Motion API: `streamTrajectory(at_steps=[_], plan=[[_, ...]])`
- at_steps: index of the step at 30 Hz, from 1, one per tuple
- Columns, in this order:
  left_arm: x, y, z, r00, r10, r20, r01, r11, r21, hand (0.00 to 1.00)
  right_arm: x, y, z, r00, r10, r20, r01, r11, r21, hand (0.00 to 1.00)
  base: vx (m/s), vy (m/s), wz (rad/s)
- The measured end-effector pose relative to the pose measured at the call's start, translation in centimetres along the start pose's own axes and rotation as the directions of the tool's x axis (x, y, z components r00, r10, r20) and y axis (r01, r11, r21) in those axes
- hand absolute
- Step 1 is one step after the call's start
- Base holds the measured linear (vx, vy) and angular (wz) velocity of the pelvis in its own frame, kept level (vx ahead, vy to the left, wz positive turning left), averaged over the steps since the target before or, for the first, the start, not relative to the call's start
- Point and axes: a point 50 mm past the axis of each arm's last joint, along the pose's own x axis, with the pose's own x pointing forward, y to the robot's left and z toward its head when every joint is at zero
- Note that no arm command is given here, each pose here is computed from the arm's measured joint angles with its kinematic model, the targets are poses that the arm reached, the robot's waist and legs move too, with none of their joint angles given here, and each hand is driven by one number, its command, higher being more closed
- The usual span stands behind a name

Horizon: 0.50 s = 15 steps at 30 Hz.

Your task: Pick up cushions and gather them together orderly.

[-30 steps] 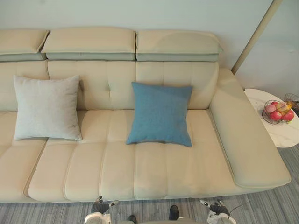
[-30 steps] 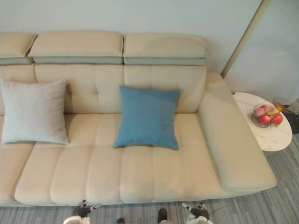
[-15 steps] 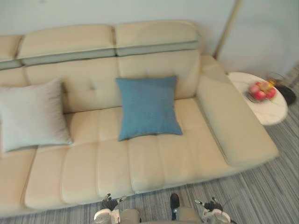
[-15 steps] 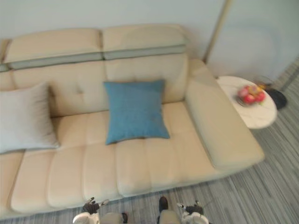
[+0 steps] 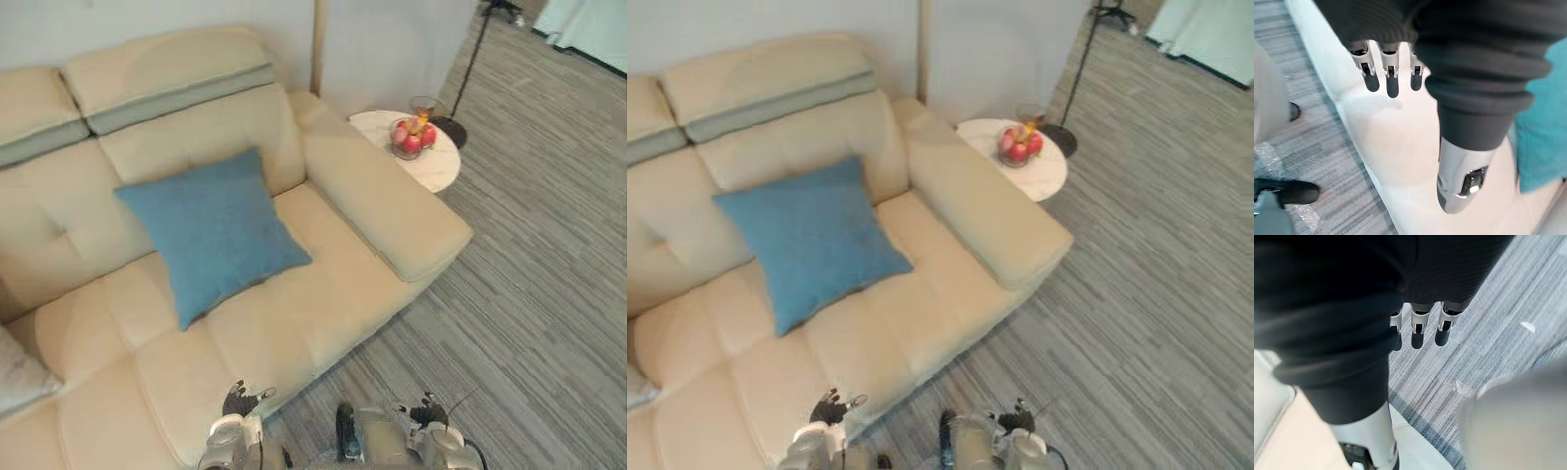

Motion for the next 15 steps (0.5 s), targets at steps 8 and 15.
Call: streamTrajectory(at_steps=[8, 15], plan=[[0.1, 1.6, -0.4, 0.999, 0.013, -0.030, -0.010, 0.995, 0.101, 0.00, 1.1, 0.2, 3.4, 0.998, 0.019, 0.061, -0.015, 0.997, -0.078, 0.00, 0.01, -0.118, -1.62], [0.0, -0.3, -0.3, 0.998, -0.055, -0.021, 0.057, 0.988, 0.146, 0.00, 1.3, -2.7, 2.6, 0.997, -0.057, 0.046, 0.061, 0.994, -0.092, 0.00, 0.01, -0.139, -1.15]])
